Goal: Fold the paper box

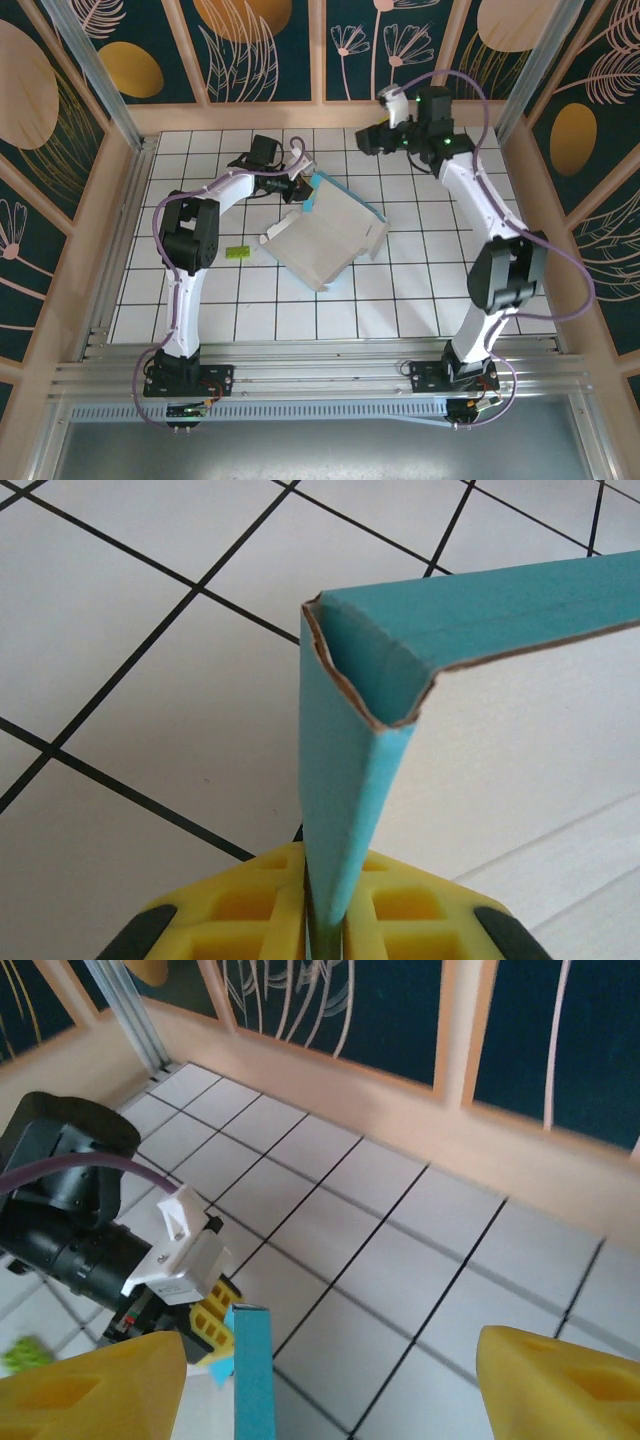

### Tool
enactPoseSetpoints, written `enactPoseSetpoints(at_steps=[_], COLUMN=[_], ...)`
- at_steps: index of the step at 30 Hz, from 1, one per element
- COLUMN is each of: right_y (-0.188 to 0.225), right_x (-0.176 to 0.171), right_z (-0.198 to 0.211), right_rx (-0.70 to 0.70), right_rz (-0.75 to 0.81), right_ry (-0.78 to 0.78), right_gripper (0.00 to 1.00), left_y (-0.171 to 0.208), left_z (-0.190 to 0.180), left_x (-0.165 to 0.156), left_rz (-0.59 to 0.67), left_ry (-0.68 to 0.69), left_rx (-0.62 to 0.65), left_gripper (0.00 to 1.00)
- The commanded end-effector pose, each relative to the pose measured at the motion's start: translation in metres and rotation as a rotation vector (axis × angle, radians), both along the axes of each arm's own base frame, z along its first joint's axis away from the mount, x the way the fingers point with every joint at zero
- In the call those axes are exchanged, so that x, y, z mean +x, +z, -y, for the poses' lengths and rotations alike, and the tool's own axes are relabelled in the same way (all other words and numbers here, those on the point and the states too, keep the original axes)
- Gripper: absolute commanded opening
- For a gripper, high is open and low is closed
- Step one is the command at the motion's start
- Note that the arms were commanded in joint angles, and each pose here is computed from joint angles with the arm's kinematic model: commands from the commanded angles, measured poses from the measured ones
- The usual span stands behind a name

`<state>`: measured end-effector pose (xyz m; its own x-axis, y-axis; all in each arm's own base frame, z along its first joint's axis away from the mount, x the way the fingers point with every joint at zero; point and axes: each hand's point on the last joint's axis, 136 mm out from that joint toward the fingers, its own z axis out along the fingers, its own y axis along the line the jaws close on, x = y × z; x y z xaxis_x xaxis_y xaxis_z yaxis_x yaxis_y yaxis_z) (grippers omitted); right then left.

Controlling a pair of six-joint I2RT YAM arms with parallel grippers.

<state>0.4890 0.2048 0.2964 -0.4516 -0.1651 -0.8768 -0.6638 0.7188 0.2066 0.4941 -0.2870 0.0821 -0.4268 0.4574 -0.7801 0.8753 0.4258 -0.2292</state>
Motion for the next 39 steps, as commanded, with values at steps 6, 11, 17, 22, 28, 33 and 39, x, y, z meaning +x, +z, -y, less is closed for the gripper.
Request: enactPoseSetpoints(at_steps=[6, 11, 17, 22, 28, 33, 39], right_y=[-0.101, -0.124, -0.146, -0.157, -0.164, -0.171, -0.173], right_x=[-0.022, -0.031, -0.041, -0.048, -0.053, -0.060, -0.068], right_z=[-0.034, -0.047, -0.052, -0.059, -0.066, -0.068, -0.073], right_rx=[0.207, 0.250, 0.221, 0.184, 0.108, 0.048, 0.025], right_rz=[-0.553, -0.629, -0.660, -0.674, -0.645, -0.636, -0.628], right_ry=[0.115, 0.155, 0.152, 0.162, 0.151, 0.137, 0.133], right_gripper=[0.71, 0.66, 0.51, 0.46, 0.38, 0.38, 0.39], left_y=[0.034, 0.034, 0.035, 0.031, 0.022, 0.016, 0.009], left_z=[0.009, 0.009, 0.010, 0.009, 0.002, -0.004, -0.007], left_x=[0.000, 0.000, 0.000, 0.000, -0.002, -0.005, -0.003], left_rz=[0.105, 0.108, 0.112, 0.122, 0.175, 0.177, 0.167], left_ry=[-0.047, -0.052, -0.055, -0.062, -0.053, -0.039, -0.028], left_rx=[-0.051, -0.051, -0.054, -0.042, 0.019, 0.056, 0.075], left_gripper=[0.14, 0.14, 0.14, 0.20, 0.28, 0.32, 0.35])
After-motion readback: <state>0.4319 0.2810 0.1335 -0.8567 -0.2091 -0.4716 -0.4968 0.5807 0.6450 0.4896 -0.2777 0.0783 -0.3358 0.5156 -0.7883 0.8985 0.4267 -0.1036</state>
